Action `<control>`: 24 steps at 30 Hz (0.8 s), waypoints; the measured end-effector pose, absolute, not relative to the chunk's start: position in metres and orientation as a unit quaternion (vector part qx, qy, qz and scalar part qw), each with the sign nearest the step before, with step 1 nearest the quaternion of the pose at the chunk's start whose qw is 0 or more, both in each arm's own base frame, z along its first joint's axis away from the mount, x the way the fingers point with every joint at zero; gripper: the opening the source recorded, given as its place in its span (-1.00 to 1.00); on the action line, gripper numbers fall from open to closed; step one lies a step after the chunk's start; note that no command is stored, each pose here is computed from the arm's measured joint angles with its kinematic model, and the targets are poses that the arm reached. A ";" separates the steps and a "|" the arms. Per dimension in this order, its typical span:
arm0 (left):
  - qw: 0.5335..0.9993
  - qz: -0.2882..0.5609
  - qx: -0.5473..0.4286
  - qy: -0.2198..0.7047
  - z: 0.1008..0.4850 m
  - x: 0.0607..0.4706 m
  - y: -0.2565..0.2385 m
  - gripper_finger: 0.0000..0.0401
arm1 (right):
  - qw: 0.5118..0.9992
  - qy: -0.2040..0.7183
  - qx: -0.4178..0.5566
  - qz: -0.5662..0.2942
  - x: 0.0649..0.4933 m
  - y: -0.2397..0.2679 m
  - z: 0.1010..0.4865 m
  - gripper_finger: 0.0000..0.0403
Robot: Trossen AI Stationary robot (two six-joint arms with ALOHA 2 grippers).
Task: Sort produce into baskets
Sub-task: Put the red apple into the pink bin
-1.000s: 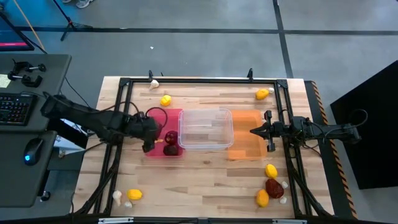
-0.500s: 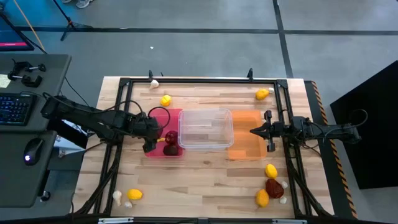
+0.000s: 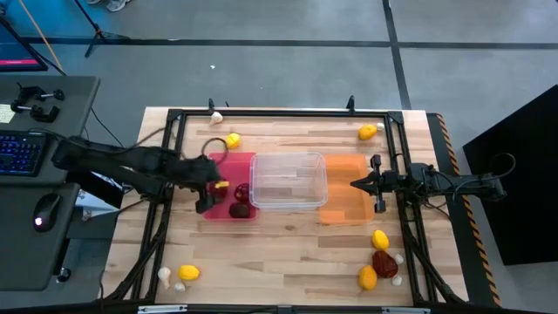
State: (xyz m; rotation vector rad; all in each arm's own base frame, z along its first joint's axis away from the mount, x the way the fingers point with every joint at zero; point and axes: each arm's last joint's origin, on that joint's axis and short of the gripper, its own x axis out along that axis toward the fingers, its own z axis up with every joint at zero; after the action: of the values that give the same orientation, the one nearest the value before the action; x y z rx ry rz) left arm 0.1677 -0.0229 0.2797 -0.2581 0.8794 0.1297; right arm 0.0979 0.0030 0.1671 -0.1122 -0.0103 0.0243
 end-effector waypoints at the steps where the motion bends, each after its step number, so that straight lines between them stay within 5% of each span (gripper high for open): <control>1: 0.906 0.058 -0.126 0.401 0.285 0.165 -0.023 0.96 | 0.998 -0.005 -0.056 0.012 0.098 0.003 0.167 -1.00; 11: 0.960 0.140 -0.183 0.157 0.325 0.162 -0.023 0.96 | 0.998 -0.005 -0.056 0.012 0.098 0.003 0.167 -1.00; 19: 0.935 0.176 -0.294 -0.095 0.356 0.173 -0.017 0.96 | 0.995 -0.010 -0.080 -0.056 0.098 -0.001 0.169 -1.00; 24: 0.917 0.190 -0.303 -0.176 0.372 0.170 -0.010 0.96 | 0.995 -0.011 -0.078 -0.057 0.098 -0.001 0.169 -1.00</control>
State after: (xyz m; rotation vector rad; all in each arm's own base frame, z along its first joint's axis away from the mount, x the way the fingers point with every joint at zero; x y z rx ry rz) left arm 0.1696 -0.0102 0.3718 -0.6232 -0.3619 0.3907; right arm 0.0976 -0.0011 0.1692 -0.1556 -0.0220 -0.1140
